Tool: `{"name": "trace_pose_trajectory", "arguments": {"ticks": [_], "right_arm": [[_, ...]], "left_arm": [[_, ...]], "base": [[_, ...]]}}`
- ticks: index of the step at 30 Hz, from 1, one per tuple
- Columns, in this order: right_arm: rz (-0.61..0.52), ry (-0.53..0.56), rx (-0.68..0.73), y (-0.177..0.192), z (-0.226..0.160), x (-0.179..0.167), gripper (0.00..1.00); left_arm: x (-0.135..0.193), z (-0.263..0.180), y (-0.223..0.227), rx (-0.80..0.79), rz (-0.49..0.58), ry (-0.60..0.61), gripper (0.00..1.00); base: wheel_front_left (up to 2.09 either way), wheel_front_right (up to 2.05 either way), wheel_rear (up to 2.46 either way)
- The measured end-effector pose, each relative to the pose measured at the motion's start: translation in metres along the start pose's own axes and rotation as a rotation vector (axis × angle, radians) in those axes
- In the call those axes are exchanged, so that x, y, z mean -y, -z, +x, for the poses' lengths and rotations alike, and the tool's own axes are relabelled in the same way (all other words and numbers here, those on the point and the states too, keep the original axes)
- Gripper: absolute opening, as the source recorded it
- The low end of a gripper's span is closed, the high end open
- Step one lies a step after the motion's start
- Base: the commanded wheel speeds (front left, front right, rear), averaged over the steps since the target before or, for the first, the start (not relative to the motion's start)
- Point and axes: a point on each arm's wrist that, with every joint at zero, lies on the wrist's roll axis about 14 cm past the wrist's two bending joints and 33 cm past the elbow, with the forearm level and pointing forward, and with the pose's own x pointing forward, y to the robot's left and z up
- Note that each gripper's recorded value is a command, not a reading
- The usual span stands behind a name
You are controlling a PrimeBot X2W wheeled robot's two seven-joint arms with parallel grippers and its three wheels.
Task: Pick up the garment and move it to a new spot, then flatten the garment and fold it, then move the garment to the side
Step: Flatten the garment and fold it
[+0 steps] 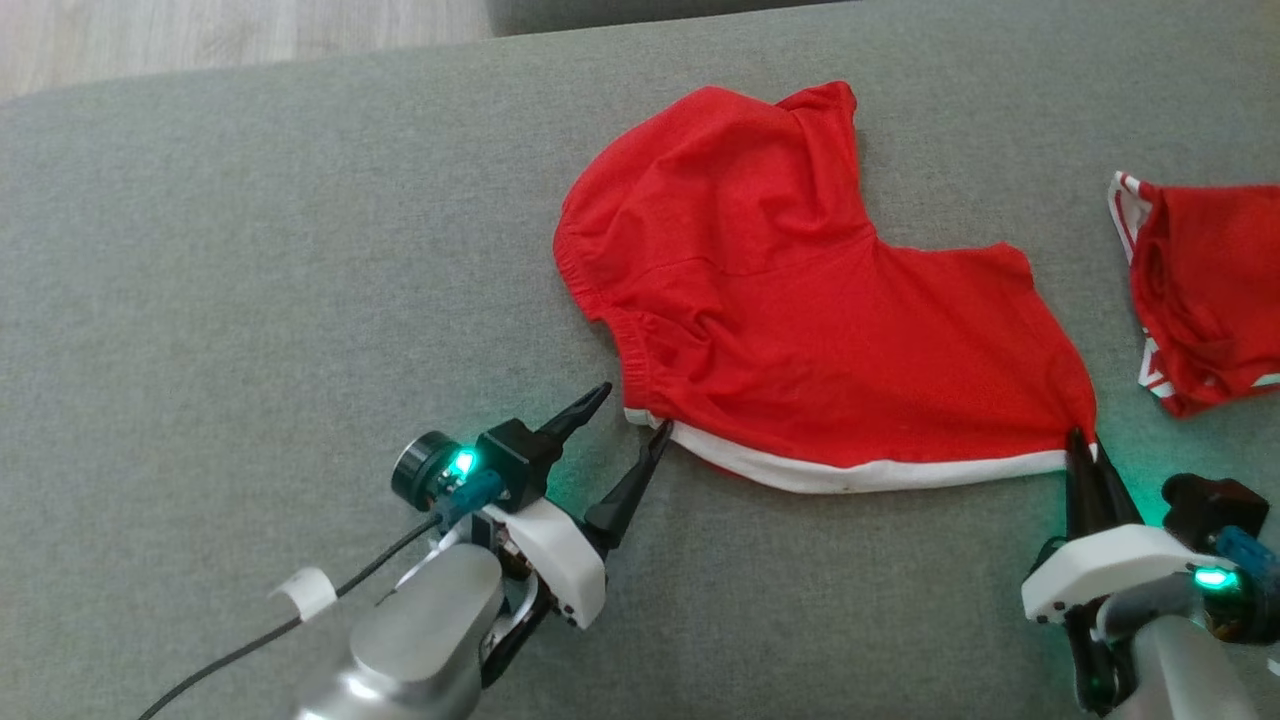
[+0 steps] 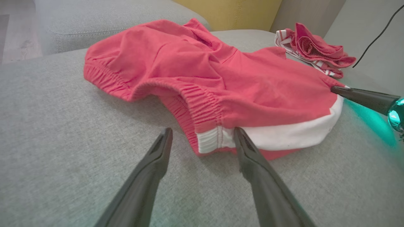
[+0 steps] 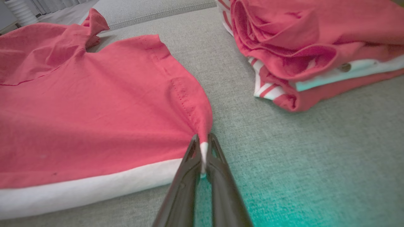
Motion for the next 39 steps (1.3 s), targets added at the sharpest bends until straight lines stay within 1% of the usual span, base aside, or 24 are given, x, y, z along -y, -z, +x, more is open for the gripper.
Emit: {"name": "trace_pose_trajectory", "arguments": {"ticks": [5, 6, 7, 8, 12, 17, 21, 25, 28, 30, 32, 35, 38, 39], "right_arm": [[-0.003, -0.003, 0.004, -0.002, 0.002, -0.001, 0.00], [-0.003, -0.003, 0.004, -0.002, 0.002, -0.001, 0.00], [-0.003, -0.002, 0.003, -0.002, 0.001, 0.000, 0.00], [-0.003, -0.001, 0.003, -0.001, 0.001, 0.000, 0.00], [-0.003, -0.004, 0.005, -0.002, 0.002, -0.001, 0.00], [-0.001, -0.026, 0.029, -0.010, 0.003, -0.009, 0.00], [0.043, -0.065, 0.100, -0.031, 0.002, -0.023, 0.00], [0.097, -0.131, 0.190, -0.065, -0.001, -0.044, 0.00], [0.100, -0.201, 0.273, -0.099, -0.006, -0.063, 0.00], [0.103, -0.242, 0.351, -0.133, -0.009, -0.072, 0.00], [0.105, -0.286, 0.442, -0.173, -0.014, -0.082, 0.00], [0.098, -0.355, 0.579, -0.233, -0.030, -0.099, 0.00], [0.046, -0.406, 0.678, -0.275, -0.050, -0.113, 0.00], [0.032, -0.419, 0.705, -0.286, -0.057, -0.116, 0.00]], "left_arm": [[0.003, 0.004, 0.005, -0.020, 0.001, 0.027, 1.00], [0.004, 0.005, 0.004, -0.020, 0.001, 0.033, 0.83], [0.006, 0.006, 0.004, -0.022, 0.004, 0.042, 0.25], [0.007, 0.006, 0.004, -0.023, 0.008, 0.050, 0.00], [0.008, 0.006, 0.000, -0.008, 0.013, 0.058, 0.00], [-0.004, -0.005, -0.001, -0.010, 0.043, 0.023, 0.00], [-0.013, -0.017, -0.011, 0.015, 0.084, -0.005, 0.00], [-0.021, -0.030, -0.032, 0.067, 0.123, -0.031, 0.00], [-0.033, -0.040, -0.054, 0.112, 0.167, -0.061, 0.00], [-0.044, -0.046, -0.078, 0.144, 0.213, -0.085, 0.00], [-0.054, -0.050, -0.111, 0.189, 0.271, -0.108, 0.00], [-0.064, -0.059, -0.174, 0.282, 0.340, -0.148, 0.00], [-0.066, -0.073, -0.226, 0.352, 0.410, -0.181, 0.00], [-0.066, -0.078, -0.242, 0.380, 0.417, -0.191, 0.00]], "base": [[0.00, 0.00, 0.00], [0.00, 0.00, 0.00], [0.00, 0.00, 0.00], [0.00, 0.00, 0.00], [0.00, 0.00, 0.00], [0.00, 0.00, 0.00], [0.00, 0.00, 0.00], [0.00, 0.00, 0.00], [0.00, 0.00, 0.00], [0.00, 0.00, 0.00], [0.00, 0.00, 0.00], [0.00, 0.00, 0.00], [0.00, 0.00, 0.00], [0.00, 0.00, 0.00]]}}
